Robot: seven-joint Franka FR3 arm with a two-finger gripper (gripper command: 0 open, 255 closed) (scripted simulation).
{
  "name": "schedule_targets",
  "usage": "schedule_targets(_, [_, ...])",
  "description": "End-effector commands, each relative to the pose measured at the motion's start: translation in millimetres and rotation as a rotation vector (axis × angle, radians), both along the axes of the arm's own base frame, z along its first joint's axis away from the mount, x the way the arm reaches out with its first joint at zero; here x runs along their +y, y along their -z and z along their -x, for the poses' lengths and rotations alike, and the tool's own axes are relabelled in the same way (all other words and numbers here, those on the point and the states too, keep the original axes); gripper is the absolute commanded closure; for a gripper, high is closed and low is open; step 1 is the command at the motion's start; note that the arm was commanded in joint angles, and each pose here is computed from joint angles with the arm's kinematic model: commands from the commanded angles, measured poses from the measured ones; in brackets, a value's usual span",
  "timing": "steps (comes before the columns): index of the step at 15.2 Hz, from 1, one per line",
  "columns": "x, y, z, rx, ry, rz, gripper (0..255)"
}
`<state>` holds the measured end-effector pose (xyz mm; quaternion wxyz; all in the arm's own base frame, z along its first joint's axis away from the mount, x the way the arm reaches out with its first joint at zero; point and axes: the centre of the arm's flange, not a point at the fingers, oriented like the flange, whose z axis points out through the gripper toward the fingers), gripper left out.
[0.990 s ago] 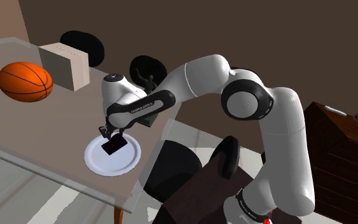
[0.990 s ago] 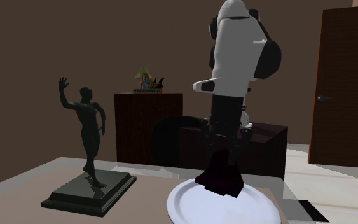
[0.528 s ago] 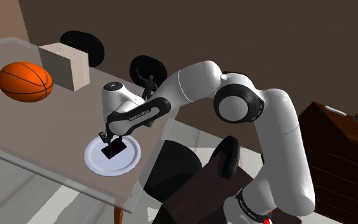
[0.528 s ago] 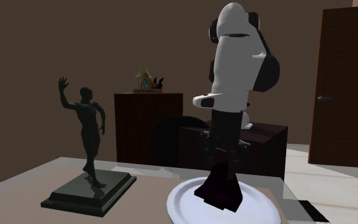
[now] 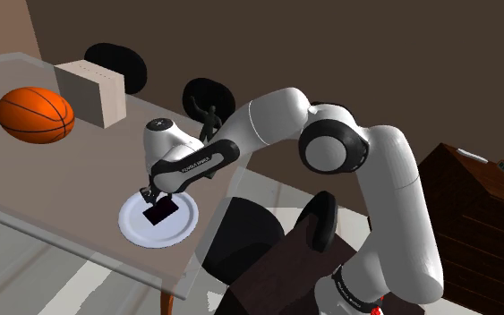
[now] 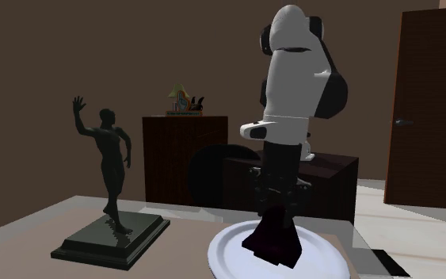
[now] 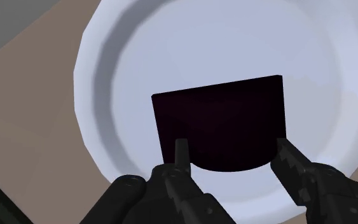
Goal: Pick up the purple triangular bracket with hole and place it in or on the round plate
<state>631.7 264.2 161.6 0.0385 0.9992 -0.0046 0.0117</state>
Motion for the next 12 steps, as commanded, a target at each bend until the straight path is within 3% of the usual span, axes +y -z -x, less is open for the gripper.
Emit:
schedule_targets(1, [0.1,-0.2,-0.1,0.0,0.0,0.0,0])
schedule_targets(6, [0.1,-0.2,0.0,0.0,0.0,0.0,0])
schedule_targets(10, [3.9,-50.0,1.1,0.0,0.0,0.0,0])
schedule_targets(12, [3.8,-50.0,1.1,0.0,0.0,0.0,0])
